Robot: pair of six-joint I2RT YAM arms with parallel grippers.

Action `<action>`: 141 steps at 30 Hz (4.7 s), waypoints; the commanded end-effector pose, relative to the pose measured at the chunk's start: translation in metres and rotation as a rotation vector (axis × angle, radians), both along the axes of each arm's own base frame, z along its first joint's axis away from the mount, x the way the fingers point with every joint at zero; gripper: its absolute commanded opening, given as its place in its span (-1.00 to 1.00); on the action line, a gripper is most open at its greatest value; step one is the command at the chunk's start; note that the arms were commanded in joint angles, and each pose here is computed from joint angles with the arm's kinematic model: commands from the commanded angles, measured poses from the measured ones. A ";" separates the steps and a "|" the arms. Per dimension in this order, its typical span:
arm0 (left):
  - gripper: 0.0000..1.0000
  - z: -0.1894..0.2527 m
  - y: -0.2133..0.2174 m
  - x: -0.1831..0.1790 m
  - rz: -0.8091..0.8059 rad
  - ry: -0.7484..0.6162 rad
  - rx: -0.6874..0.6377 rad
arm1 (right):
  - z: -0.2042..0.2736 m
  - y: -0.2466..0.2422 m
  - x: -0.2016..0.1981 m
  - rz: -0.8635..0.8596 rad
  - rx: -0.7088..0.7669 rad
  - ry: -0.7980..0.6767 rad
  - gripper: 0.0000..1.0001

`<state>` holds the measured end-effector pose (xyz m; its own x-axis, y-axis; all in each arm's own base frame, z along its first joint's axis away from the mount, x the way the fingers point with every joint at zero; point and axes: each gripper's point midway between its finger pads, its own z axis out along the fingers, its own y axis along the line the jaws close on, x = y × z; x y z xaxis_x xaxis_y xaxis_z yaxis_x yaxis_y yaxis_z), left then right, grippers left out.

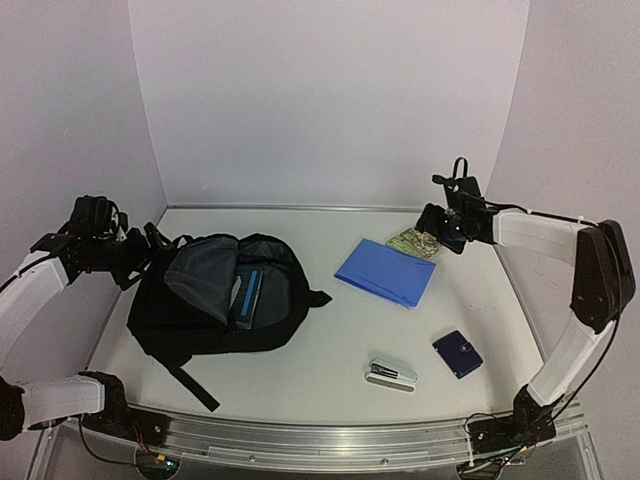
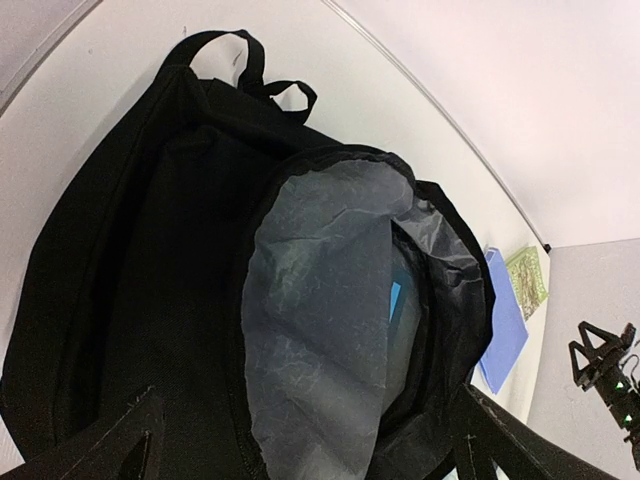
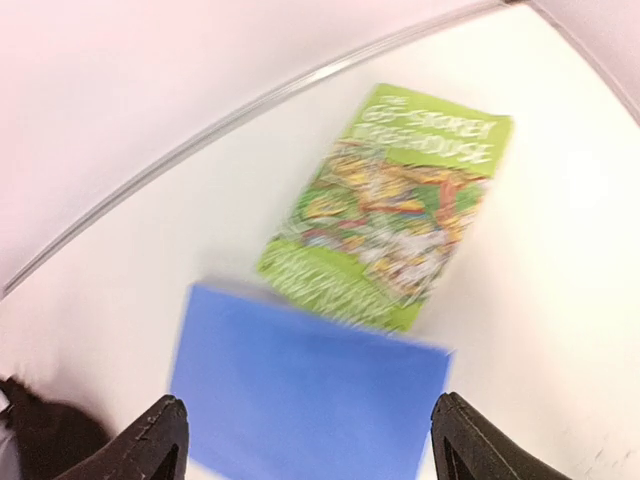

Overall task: Pack the student bag
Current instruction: Move the book to the center of the board.

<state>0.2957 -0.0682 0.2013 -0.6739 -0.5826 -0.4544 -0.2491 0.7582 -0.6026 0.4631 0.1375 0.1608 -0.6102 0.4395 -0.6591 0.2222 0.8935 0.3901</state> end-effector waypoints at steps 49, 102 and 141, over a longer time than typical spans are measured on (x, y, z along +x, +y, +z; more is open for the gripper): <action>0.99 0.032 0.012 -0.007 0.003 -0.066 0.089 | -0.142 -0.128 0.075 -0.104 0.148 0.175 -1.00; 0.93 0.045 -0.099 -0.014 -0.326 -0.128 -0.148 | -0.123 -0.072 -0.033 0.252 0.059 0.271 0.67; 0.45 -0.060 -0.415 0.011 -0.785 -0.014 -0.188 | -0.121 -0.009 -0.102 0.352 0.294 0.258 0.42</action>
<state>0.2943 -0.4569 0.1284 -0.9222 -0.0053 -0.3867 0.2877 0.6589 -0.6951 0.3603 0.1222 0.0352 -0.8853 0.3312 -0.3264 0.0888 0.8095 0.5804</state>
